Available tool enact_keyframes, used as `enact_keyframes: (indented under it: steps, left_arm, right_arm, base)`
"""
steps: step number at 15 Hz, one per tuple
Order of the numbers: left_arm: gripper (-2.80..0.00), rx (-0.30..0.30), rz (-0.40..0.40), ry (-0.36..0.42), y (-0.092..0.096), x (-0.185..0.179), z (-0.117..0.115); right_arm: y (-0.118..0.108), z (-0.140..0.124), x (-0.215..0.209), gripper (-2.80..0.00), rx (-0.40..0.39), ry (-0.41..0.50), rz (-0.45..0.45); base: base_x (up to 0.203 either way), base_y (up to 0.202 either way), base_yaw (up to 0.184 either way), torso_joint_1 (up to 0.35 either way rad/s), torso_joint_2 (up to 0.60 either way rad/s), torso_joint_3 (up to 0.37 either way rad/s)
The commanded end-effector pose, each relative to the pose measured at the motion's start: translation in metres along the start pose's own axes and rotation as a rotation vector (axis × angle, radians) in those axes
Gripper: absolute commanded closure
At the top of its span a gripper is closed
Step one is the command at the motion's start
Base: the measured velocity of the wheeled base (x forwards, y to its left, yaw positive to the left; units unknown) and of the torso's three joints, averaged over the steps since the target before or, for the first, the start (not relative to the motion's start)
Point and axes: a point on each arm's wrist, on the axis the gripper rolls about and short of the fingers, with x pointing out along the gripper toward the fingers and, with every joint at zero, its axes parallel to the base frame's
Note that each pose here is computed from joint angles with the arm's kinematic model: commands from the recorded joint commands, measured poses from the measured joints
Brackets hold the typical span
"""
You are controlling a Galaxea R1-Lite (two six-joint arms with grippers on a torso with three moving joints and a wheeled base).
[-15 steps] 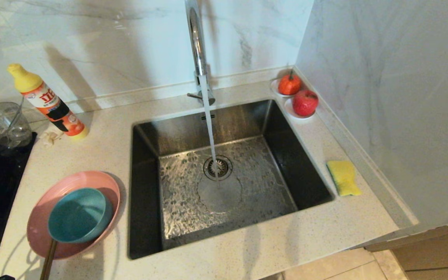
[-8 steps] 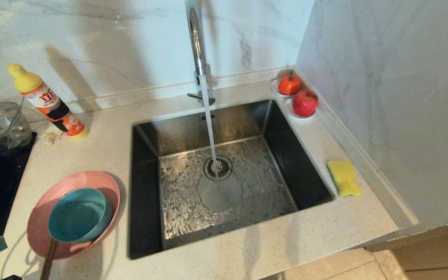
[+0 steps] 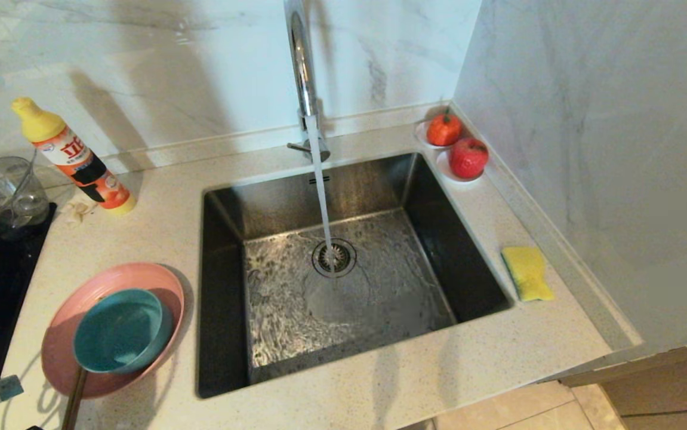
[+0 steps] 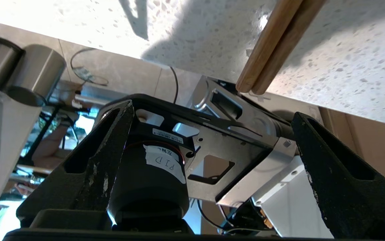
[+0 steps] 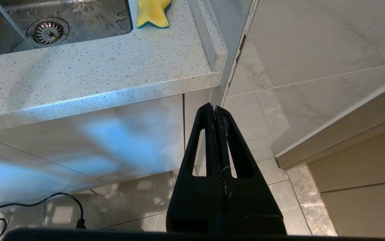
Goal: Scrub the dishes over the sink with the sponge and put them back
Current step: Rinse the chopsticks
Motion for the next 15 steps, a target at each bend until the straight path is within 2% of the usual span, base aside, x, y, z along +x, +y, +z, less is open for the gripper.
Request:
enact_keyframes:
  steps: [1,6,10,12,15]
  left_arm:
    - [-2.8,-0.011,0.003,0.027,0.0,0.004,0.003]
    - [-2.8,-0.018,-0.001,-0.001,0.002,0.015,0.007]
    - [-2.8,-0.037,-0.006,-0.02,0.0,0.016,0.019]
    - [-2.8,-0.051,-0.053,-0.054,-0.001,0.017,0.026]
    - [-2.8,-0.036,-0.091,-0.082,-0.004,0.016,0.033]
  right_arm:
    - [0.0,0.0,0.0,0.0,0.0,-0.001,0.0]
    - [0.0,0.0,0.0,0.0,0.0,0.0,0.0]
    - [0.0,0.0,0.0,0.0,0.0,-0.001,0.0]
    - [0.0,0.0,0.0,0.0,0.0,0.001,0.0]
    - [0.0,0.0,0.0,0.0,0.0,-0.001,0.0]
  base:
    - [0.0,0.0,0.0,0.0,0.0,0.0]
    - [0.0,0.0,0.0,0.0,0.0,0.0]
    - [0.0,0.0,0.0,0.0,0.0,0.0]
    - [0.0,0.0,0.0,0.0,0.0,0.0]
    - [0.0,0.0,0.0,0.0,0.0,0.0]
